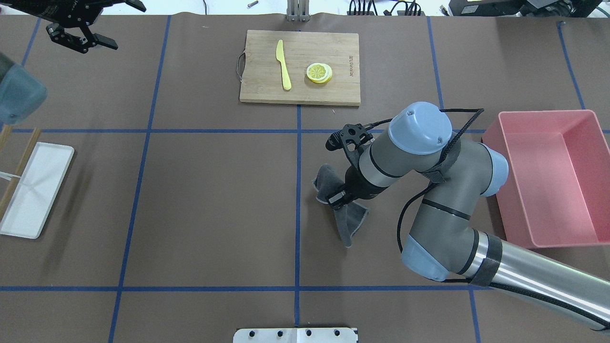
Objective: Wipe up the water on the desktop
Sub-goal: 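Drag the cloth across the table with the right gripper toward the pink bin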
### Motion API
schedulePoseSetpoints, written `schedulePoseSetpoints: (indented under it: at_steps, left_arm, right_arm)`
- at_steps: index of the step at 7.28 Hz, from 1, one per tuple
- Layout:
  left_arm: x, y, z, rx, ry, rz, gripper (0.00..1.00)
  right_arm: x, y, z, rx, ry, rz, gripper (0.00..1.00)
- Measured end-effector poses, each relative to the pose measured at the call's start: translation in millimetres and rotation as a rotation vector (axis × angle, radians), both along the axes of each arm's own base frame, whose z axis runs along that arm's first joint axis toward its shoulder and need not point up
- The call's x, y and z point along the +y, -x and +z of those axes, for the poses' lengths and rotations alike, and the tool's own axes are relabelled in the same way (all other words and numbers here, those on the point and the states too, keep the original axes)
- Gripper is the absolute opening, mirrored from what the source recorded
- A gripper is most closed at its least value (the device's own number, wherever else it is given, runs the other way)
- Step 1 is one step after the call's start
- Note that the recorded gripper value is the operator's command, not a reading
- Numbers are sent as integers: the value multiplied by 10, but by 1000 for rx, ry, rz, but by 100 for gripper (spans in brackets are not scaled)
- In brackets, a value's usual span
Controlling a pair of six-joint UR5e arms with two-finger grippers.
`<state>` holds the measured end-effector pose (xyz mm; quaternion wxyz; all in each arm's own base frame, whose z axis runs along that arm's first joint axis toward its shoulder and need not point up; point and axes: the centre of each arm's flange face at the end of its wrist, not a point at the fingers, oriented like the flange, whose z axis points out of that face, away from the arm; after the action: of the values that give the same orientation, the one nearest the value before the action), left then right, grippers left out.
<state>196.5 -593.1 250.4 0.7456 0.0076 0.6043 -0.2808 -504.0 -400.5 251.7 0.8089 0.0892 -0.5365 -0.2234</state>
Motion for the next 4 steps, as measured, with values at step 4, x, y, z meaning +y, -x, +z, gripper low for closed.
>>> schedulePoseSetpoints:
  at_steps: [4]
  left_arm:
    - [-30, -48, 34, -4, 2, 5, 99]
  right_arm:
    - [71, -184, -171, -207, 142, 61, 0]
